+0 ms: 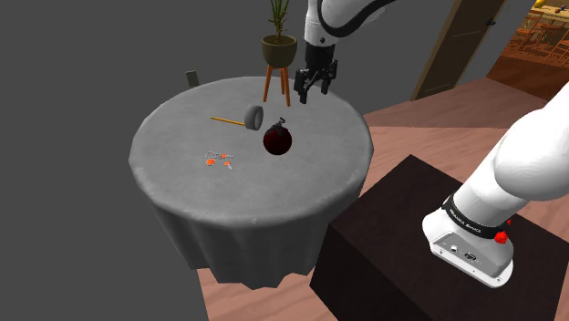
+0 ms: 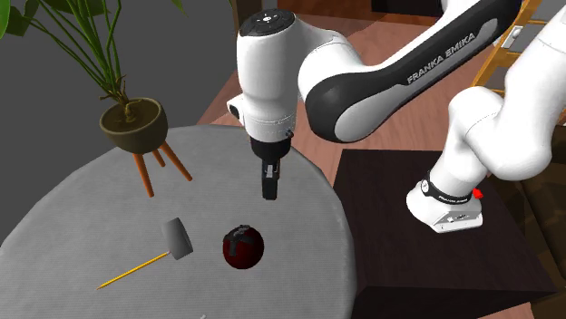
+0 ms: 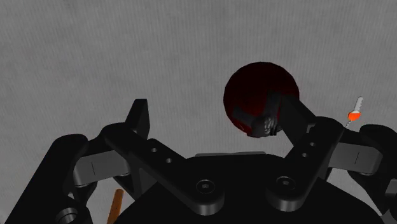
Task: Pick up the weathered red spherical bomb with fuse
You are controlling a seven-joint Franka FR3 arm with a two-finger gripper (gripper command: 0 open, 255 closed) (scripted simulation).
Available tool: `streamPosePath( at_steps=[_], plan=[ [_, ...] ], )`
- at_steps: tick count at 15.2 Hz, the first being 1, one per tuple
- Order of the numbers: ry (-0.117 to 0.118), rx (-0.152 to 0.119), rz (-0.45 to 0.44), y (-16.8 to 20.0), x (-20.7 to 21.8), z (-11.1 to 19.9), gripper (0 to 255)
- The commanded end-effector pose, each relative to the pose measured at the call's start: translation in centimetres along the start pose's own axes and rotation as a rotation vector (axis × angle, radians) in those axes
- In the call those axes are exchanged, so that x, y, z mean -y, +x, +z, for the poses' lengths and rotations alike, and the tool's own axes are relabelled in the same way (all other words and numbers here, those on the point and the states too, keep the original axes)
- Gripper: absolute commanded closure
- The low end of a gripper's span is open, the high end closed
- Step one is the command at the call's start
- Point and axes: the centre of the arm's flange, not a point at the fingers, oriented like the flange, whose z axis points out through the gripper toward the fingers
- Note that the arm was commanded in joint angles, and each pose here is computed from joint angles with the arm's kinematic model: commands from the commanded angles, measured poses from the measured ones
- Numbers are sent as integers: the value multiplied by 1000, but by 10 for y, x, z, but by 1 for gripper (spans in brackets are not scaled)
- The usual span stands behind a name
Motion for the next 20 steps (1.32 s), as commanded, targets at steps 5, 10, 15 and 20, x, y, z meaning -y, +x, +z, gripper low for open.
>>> streamPosePath(
  at_steps=[5,10,15,20],
  plan=[
    [43,-17,-31,48,38,42,0],
    [71,-28,-51,80,65,72,0],
    [71,-28,-51,80,65,98,0],
    [71,-28,-51,80,66,107,255]
  ],
)
